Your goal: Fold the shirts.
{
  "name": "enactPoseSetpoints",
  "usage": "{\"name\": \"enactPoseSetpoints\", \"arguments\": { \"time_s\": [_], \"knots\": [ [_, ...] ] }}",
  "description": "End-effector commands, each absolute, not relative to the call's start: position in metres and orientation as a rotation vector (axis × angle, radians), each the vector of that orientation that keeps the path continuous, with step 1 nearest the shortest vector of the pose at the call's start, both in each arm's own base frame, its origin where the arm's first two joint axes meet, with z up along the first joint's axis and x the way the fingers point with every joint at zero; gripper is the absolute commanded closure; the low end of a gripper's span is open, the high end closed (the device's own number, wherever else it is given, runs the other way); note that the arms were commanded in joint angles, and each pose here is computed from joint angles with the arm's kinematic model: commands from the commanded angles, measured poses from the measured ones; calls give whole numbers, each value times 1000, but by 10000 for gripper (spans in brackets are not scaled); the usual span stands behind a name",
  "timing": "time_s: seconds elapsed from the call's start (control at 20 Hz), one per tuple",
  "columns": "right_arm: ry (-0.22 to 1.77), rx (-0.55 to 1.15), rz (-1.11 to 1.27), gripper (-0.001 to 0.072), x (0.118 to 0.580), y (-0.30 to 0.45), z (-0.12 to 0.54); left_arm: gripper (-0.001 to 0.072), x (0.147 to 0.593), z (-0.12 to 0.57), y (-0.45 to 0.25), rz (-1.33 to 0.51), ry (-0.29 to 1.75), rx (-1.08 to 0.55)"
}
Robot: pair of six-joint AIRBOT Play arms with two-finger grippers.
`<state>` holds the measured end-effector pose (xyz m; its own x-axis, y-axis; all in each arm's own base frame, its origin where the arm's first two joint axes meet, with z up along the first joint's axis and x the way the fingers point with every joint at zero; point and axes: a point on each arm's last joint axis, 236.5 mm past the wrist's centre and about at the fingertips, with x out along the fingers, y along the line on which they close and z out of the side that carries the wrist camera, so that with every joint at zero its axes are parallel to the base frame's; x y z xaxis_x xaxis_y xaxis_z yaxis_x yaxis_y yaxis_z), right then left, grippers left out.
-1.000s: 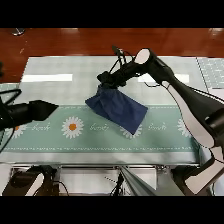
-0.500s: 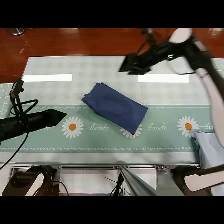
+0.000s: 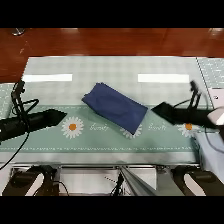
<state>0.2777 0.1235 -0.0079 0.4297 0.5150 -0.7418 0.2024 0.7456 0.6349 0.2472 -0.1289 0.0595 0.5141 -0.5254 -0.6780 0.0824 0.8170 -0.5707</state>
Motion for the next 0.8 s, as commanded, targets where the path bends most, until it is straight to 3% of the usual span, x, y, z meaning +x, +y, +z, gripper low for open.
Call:
{"name": "enactPoseSetpoints", "arguments": {
  "time_s": [0.0, 0.55, 0.6, 0.65, 0.7, 0.75],
  "knots": [
    [1164, 932, 113, 91, 247, 137, -71, 686, 257, 63, -126, -377, 926, -501],
    [1398, 903, 299, 92, 293, 202, -106, 686, 263, 50, -125, -360, 965, -517],
    [1402, 905, 314, 150, 298, 209, -105, 686, 263, 50, -126, -360, 967, -519],
    [1392, 879, 352, 487, 304, 215, -99, 686, 263, 51, -126, -362, 966, -523],
    [1358, 839, 413, 692, 312, 221, -87, 686, 263, 51, -126, -362, 966, -524],
    [1332, 810, 485, 692, 322, 228, -69, 686, 263, 51, -127, -362, 966, -525]
  ]
}}
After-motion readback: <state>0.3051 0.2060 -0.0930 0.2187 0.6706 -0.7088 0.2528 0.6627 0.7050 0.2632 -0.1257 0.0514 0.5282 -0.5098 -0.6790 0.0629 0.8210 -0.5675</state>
